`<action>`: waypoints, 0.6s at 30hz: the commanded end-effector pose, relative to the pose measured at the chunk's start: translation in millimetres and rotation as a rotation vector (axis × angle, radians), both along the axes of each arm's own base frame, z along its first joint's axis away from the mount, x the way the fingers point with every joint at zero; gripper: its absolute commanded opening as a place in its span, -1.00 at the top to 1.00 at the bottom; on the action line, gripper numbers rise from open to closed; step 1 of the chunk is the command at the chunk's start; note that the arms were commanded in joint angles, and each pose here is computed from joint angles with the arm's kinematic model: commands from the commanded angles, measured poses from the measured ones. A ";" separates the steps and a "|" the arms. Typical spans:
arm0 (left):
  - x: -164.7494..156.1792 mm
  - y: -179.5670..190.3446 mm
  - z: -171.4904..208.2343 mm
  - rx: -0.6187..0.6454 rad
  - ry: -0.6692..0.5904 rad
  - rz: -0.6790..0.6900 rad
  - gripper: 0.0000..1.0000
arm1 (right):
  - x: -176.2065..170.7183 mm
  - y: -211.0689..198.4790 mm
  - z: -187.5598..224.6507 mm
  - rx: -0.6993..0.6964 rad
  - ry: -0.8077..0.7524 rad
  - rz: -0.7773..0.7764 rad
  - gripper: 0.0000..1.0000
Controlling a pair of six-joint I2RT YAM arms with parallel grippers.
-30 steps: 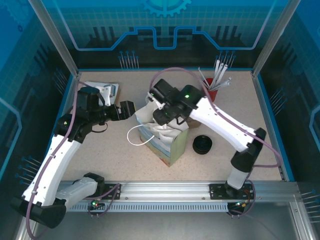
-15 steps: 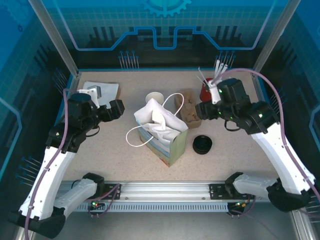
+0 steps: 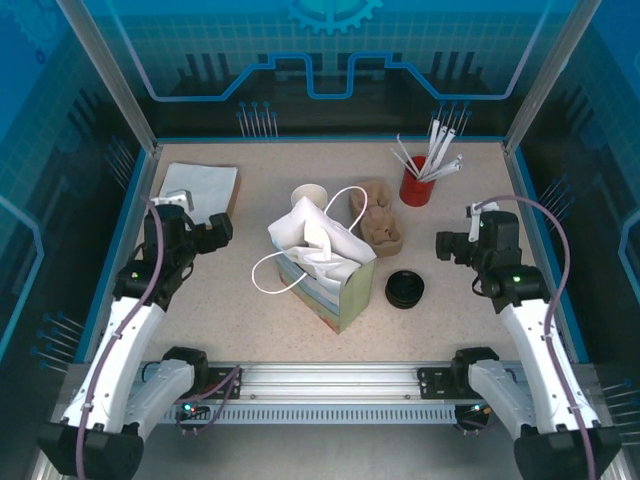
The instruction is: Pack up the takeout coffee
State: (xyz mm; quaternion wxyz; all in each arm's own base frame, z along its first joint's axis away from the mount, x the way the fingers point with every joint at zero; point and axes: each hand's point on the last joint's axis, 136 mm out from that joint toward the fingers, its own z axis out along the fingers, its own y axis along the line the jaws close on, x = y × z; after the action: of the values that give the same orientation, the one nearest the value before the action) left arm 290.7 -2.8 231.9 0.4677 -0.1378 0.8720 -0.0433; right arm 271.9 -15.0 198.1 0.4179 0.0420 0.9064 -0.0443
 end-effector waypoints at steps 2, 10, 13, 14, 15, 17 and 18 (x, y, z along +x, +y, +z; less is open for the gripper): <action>15.7 10.6 -4.3 0.067 -0.069 0.011 -0.97 | 31.1 -11.2 -10.3 0.060 -0.121 -0.041 -1.00; 38.7 12.0 -43.4 0.130 -0.079 -0.025 -0.97 | 77.1 -8.9 -51.2 0.103 -0.246 -0.032 -1.00; 46.6 8.7 -54.2 0.137 -0.096 -0.054 -0.97 | 94.7 -1.5 -54.9 0.091 -0.303 0.022 -1.00; 49.0 7.4 -57.9 0.138 -0.100 -0.063 -0.97 | 99.6 0.4 -59.4 0.083 -0.308 0.036 -1.00; 51.6 6.6 -60.9 0.138 -0.105 -0.067 -0.97 | 104.6 2.8 -62.6 0.075 -0.318 0.050 -1.00; 55.7 4.6 -65.9 0.137 -0.123 -0.080 -0.97 | 111.4 6.1 -71.7 0.059 -0.327 0.072 -1.00; 57.2 4.4 -69.1 0.136 -0.130 -0.082 -0.97 | 114.5 8.0 -75.7 0.054 -0.333 0.082 -1.00</action>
State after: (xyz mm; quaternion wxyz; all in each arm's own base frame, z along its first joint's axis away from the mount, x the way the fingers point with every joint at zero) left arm 332.8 2.9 148.4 0.4806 -0.0848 0.8728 -0.0056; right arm 363.5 -15.6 95.8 0.4864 0.0527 0.8722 -0.0001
